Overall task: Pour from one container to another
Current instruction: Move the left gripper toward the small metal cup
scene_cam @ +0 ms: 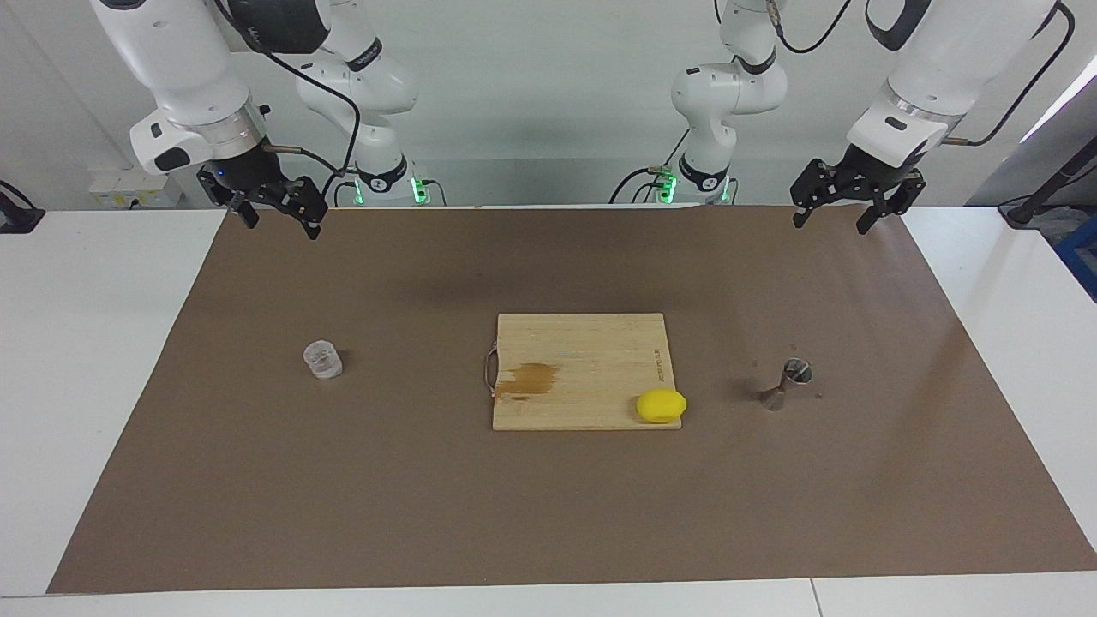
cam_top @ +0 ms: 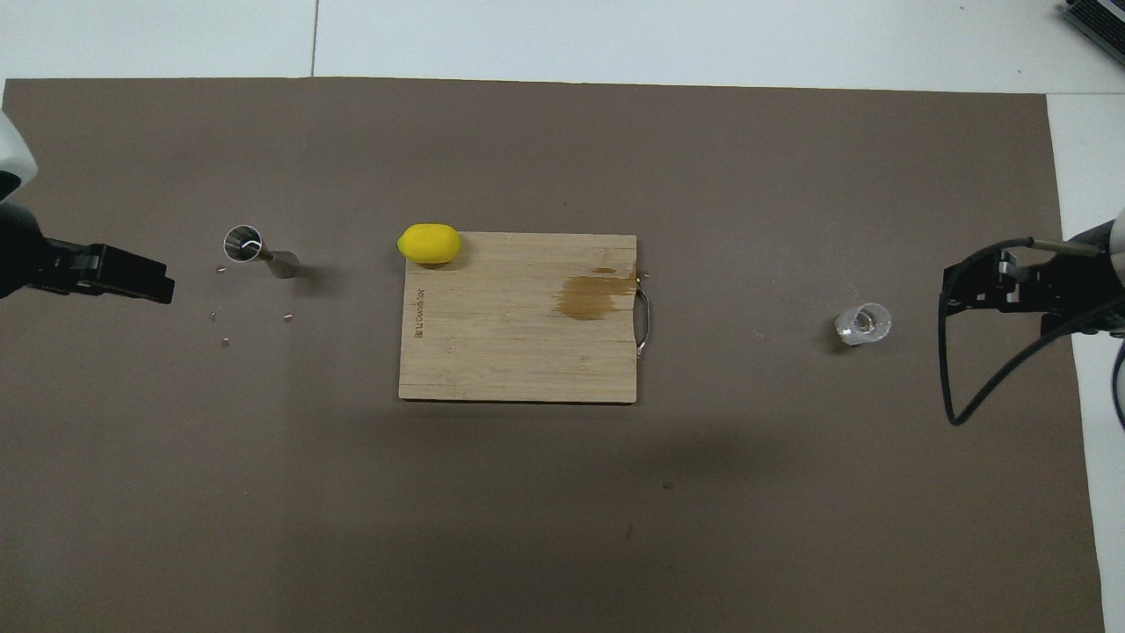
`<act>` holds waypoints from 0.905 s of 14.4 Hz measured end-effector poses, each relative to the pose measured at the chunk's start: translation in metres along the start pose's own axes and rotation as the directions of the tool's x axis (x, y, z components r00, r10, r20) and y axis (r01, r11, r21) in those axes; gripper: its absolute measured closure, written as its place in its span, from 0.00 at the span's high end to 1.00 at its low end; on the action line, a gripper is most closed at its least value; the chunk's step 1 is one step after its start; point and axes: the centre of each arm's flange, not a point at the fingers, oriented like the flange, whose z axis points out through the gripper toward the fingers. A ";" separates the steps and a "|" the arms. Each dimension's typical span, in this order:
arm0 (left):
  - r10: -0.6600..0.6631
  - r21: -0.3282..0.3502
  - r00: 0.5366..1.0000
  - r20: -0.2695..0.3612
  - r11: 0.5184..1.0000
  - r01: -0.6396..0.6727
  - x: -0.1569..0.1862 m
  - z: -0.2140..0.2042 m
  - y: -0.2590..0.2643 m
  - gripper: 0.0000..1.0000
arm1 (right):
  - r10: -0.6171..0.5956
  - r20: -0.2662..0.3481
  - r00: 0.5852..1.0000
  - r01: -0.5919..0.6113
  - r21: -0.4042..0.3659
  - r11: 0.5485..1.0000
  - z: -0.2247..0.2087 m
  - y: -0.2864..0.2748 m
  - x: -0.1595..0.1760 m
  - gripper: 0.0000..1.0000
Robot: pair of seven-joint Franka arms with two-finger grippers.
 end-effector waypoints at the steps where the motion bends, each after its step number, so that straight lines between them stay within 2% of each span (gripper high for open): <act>1: 0.000 0.000 1.000 0.000 1.000 0.000 0.000 0.000 0.000 1.00 | 0.000 0.000 1.000 0.000 0.000 1.000 0.000 0.000 0.000 1.00; 9: -0.005 0.001 1.000 -0.022 1.000 0.005 0.006 0.005 0.002 1.00 | 0.000 0.000 1.000 0.000 0.000 1.000 0.000 0.000 0.000 1.00; 11: -0.043 -0.002 0.999 -0.028 0.999 0.043 0.017 0.024 0.000 1.00 | 0.000 0.000 1.000 0.000 0.000 1.000 0.000 0.000 0.000 1.00; 13: -0.094 -0.023 0.995 0.011 0.995 0.095 0.033 0.058 -0.008 1.00 | 0.000 0.000 1.000 0.000 0.000 1.000 0.000 0.000 0.000 1.00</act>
